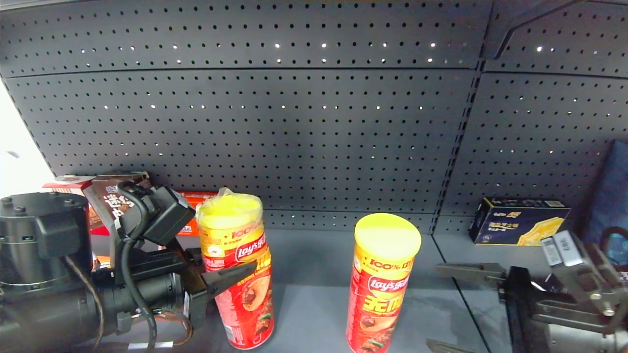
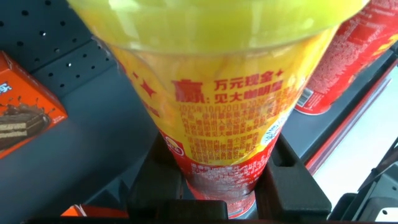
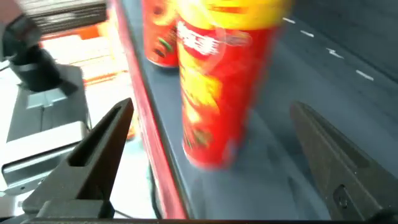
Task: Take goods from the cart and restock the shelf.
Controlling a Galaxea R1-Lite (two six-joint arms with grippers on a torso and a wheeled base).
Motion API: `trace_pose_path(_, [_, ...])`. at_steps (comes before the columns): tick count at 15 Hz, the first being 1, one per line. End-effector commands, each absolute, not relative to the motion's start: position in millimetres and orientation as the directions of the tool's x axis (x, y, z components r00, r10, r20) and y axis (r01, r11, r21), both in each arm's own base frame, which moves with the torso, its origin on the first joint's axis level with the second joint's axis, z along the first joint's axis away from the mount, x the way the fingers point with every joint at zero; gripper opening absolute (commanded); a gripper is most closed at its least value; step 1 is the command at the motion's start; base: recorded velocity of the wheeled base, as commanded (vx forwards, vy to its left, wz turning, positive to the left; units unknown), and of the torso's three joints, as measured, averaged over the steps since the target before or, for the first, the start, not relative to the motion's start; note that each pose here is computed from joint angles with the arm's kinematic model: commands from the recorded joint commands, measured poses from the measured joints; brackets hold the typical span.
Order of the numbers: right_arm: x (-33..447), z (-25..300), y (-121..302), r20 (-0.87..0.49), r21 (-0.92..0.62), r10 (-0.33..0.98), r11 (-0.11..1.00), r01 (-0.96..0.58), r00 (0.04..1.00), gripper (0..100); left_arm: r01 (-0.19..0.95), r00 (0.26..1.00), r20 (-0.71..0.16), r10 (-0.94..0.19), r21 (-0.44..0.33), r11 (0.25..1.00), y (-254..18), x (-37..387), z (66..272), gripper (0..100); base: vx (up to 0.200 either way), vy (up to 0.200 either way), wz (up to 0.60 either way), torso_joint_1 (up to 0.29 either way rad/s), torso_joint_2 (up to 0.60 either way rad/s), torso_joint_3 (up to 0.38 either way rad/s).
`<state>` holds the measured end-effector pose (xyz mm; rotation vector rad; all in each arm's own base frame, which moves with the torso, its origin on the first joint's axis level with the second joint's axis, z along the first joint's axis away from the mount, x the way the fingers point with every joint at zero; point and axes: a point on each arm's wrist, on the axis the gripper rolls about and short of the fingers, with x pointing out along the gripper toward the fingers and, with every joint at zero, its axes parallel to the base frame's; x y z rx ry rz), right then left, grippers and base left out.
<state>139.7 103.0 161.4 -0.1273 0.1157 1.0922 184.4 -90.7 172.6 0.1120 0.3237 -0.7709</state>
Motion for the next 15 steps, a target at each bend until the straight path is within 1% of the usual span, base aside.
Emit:
trace_pose_path(1, [96.5,199.1,59.7,-0.044,-0.088,0.758,0.646,-0.758,0.651,100,0.702,0.672,-0.319,-0.668,-0.013,0.713,-89.3,180.6,174.2,0,0.0,0.0,0.0,0.0,0.0,0.0])
trace_pose_path(3, [84.6,197.4,48.1,-0.057,-0.081,0.618,0.78,-0.621,0.784,100,0.706,0.67,-0.316,-0.671,-0.008,0.708,-87.8,175.6,173.5,0,0.0,0.0,0.0,0.0,0.0,0.0])
trace_pose_path(4, [81.7,196.8,45.2,-0.056,-0.081,0.57,0.816,-0.573,0.82,100,0.706,0.672,-0.311,-0.672,-0.004,0.708,-87.1,174.3,174.6,0,0.0,0.0,0.0,0.0,0.0,0.0])
trace_pose_path(5, [74.9,194.3,38.2,-0.052,-0.061,0.456,0.887,-0.458,0.889,100,0.705,0.679,-0.291,-0.674,0.003,0.709,-86.1,172.6,178.6,0,0.0,0.0,0.0,0.0,0.0,0.0])
trace_pose_path(7, [65.5,187.2,29.2,-0.036,-0.061,0.3,0.951,-0.302,0.953,100,0.707,0.68,-0.28,-0.678,0.007,0.707,-83.3,166.3,179.1,0,0.0,0.0,0.0,0.0,0.0,0.0])
trace_pose_path(8, [59.4,178.0,24.1,-0.039,-0.064,0.231,0.97,-0.233,0.972,100,0.708,0.676,-0.29,-0.677,0.002,0.706,-82.1,163.6,175.7,0,0.0,0.0,0.0,0.0,0.0,0.0])
trace_pose_path(11, [40.3,143.6,9.1,-0.057,-0.078,0.054,0.995,-0.059,0.997,100,0.709,0.678,-0.281,-0.68,0.004,0.705,-81.3,161.7,177.3,0,0.0,0.0,0.0,0.0,0.0,0.0])
trace_pose_path(12, [35.0,132.1,4.4,-0.083,-0.089,-0.017,0.996,0.009,0.996,100,0.709,0.68,-0.274,-0.68,0.006,0.705,-80.4,159.6,178.4,0,0.0,0.0,0.0,0.0,0.0,0.0])
trace_pose_path(13, [31.7,125.8,2.0,-0.097,-0.095,-0.052,0.995,0.043,0.994,100,0.709,0.68,-0.274,-0.68,0.006,0.705,-80.2,159.2,178.2,0,0.0,0.0,0.0,0.0,0.0,0.0])
trace_pose_path(14, [19.0,108.6,-3.2,-0.11,-0.096,-0.1,0.991,0.089,0.989,100,0.709,0.68,-0.274,-0.68,0.006,0.705,-80.2,159.2,178.2,0,0.0,0.0,0.0,0.0,0.0,0.0])
trace_pose_path(15, [8.0,98.7,-5.7,-0.124,-0.098,-0.08,0.993,0.068,0.989,100,0.709,0.681,-0.27,-0.681,0.007,0.706,-80.2,159.2,179.1,0,0.0,0.0,0.0,0.0,0.0,0.0])
